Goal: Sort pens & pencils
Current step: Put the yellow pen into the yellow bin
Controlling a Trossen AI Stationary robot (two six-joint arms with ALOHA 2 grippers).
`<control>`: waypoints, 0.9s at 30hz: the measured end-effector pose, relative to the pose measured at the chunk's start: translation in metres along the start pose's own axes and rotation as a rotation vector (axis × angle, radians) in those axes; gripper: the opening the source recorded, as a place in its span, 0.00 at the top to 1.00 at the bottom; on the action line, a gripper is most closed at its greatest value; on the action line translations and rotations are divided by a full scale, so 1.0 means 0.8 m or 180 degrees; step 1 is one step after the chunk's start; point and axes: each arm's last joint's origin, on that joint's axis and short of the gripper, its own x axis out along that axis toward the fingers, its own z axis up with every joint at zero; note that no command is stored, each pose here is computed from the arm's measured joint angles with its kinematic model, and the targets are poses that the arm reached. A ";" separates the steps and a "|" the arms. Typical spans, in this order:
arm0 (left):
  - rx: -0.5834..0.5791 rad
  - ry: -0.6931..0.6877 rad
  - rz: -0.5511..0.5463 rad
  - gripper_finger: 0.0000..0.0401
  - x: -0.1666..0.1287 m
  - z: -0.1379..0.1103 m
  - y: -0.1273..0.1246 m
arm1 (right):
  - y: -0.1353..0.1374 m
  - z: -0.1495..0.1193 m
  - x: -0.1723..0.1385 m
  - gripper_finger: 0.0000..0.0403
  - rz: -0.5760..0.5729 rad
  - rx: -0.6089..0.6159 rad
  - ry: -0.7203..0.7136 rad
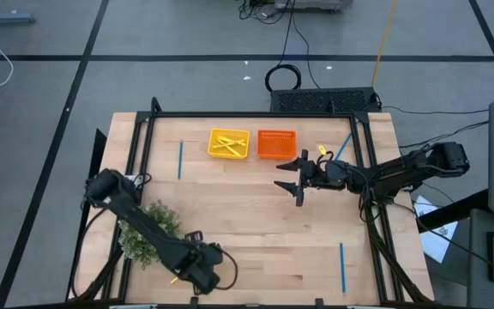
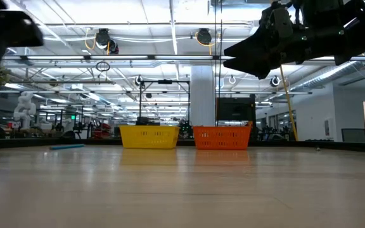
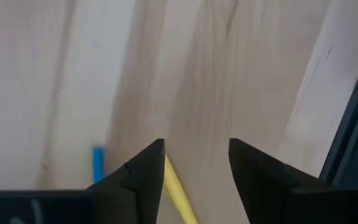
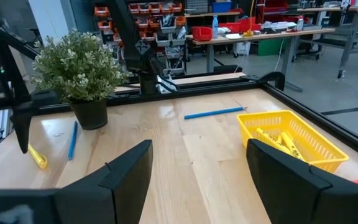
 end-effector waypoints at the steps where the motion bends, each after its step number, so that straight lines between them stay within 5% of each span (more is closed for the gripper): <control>1: -0.0043 0.0024 0.0021 0.55 0.002 -0.003 -0.003 | 0.000 0.000 0.000 0.38 0.0000 0.0000 0.0000; 9: -0.0553 0.0110 0.0265 0.63 0.019 -0.019 0.003 | 0.000 -0.001 0.000 0.38 0.0000 0.0056 0.0016; 27: -0.0708 0.0300 0.0203 0.70 0.052 -0.032 0.022 | 0.000 -0.001 0.000 0.38 -0.0001 0.0081 0.0025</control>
